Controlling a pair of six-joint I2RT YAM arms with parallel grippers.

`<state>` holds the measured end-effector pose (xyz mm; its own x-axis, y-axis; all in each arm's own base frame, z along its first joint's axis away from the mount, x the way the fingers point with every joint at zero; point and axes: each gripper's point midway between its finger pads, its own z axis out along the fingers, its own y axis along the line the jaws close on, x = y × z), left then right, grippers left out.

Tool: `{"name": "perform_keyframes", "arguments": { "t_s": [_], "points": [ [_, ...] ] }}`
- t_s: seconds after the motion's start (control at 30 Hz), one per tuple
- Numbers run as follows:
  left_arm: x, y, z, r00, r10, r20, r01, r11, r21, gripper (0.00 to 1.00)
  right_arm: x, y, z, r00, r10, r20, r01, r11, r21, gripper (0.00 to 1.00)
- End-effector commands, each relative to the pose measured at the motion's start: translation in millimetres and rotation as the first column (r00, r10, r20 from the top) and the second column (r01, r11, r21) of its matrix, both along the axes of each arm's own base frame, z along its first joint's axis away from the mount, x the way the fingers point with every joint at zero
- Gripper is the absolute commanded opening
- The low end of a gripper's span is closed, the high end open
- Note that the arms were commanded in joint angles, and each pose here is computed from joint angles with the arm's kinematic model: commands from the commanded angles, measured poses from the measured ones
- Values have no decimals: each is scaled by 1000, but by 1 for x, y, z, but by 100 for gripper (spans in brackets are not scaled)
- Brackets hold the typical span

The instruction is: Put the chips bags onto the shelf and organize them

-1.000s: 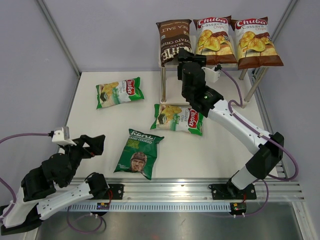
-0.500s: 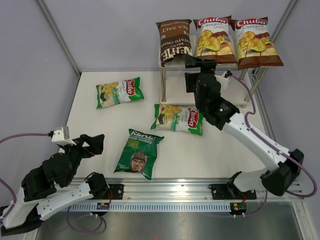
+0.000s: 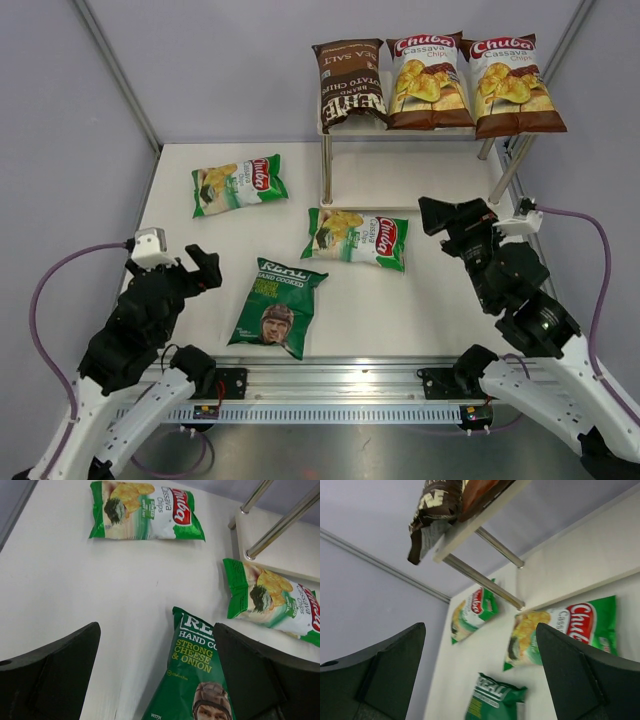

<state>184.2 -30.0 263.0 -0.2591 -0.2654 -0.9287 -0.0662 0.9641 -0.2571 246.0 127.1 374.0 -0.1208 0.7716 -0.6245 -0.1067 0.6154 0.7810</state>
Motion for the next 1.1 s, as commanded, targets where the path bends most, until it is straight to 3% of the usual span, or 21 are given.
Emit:
{"name": "perform_keyframes", "arguments": {
  "t_s": [0.0,0.1,0.17,0.27,0.37,0.5,0.67,0.77,0.93,1.07],
  "points": [
    [20,-35,7,982,-189,16,190,982,-10,99,-20,-19,-37,998,32,-63,-50,948,-314,99],
    [29,-42,-3,971,-234,-38,234,972,-7,99,-36,-25,-61,991,84,-108,-122,900,-418,99],
    [32,-44,-7,967,-246,-61,246,969,-9,99,-42,-31,-72,989,68,-135,-120,899,-421,100],
    [35,-53,-11,953,-292,-85,292,956,-17,99,-57,-22,-83,975,169,-146,-214,895,-393,100],
    [31,-66,-9,927,-364,-88,362,931,-40,99,-70,-3,-96,938,287,-196,-342,863,-372,99],
    [24,-78,-4,914,-400,-72,388,912,-134,99,-97,26,-102,839,487,-241,-543,771,-332,99],
    [24,-113,-2,869,-495,-10,464,820,-335,99,-109,16,-99,858,495,-138,-512,804,-303,100],
    [33,-129,-11,845,-534,-16,482,775,-408,99,-111,3,-99,883,444,-148,-468,838,-281,99],
    [55,-153,-35,842,-533,-80,464,792,-397,99,-106,-8,-91,909,380,-172,-416,862,-290,100],
    [64,-192,-48,782,-616,-95,549,753,-362,99,-103,-8,-89,904,369,-217,-423,846,-325,99]
  ]
}}
